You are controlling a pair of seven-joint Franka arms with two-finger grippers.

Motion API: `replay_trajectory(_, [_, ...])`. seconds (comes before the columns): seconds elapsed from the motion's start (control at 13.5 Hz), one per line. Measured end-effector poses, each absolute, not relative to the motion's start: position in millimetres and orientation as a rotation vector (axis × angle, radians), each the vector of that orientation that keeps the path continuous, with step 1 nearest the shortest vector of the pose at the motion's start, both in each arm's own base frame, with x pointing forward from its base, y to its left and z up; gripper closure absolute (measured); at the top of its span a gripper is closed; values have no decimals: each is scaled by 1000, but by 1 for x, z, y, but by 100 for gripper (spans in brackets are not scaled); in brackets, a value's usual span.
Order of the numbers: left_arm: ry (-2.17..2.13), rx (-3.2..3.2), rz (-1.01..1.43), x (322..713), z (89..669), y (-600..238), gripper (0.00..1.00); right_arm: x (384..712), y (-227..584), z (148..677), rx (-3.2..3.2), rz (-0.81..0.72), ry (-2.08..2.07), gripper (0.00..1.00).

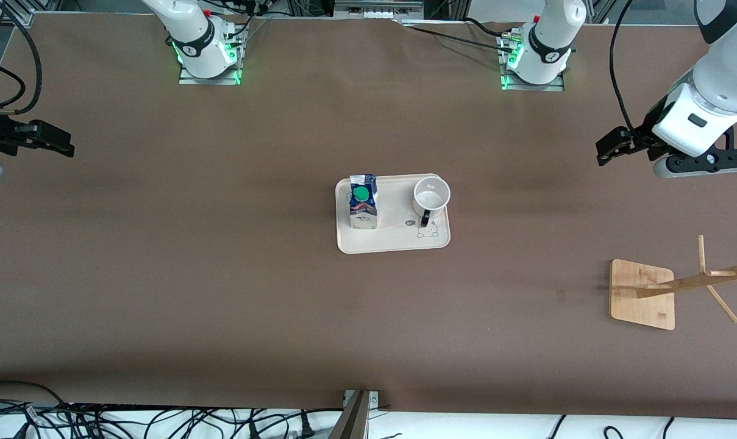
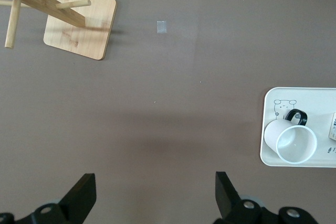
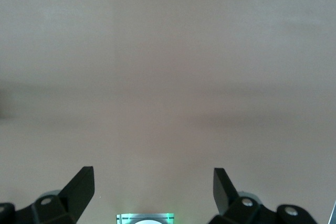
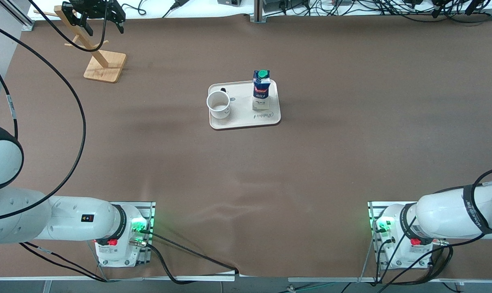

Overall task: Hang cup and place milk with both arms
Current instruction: 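Move the right gripper toward the milk carton on the white tray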

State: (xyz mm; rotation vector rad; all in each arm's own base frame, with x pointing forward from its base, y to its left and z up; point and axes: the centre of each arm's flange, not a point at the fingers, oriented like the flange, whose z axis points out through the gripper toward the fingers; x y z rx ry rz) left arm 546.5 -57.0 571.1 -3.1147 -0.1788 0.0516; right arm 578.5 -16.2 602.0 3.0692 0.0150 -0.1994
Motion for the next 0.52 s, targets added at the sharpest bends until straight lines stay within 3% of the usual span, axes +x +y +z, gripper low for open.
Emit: replay_trajectory(0.52, [-178, -3114, 54, 546, 570, -57, 0, 583, -1, 590, 3185, -243, 32, 0])
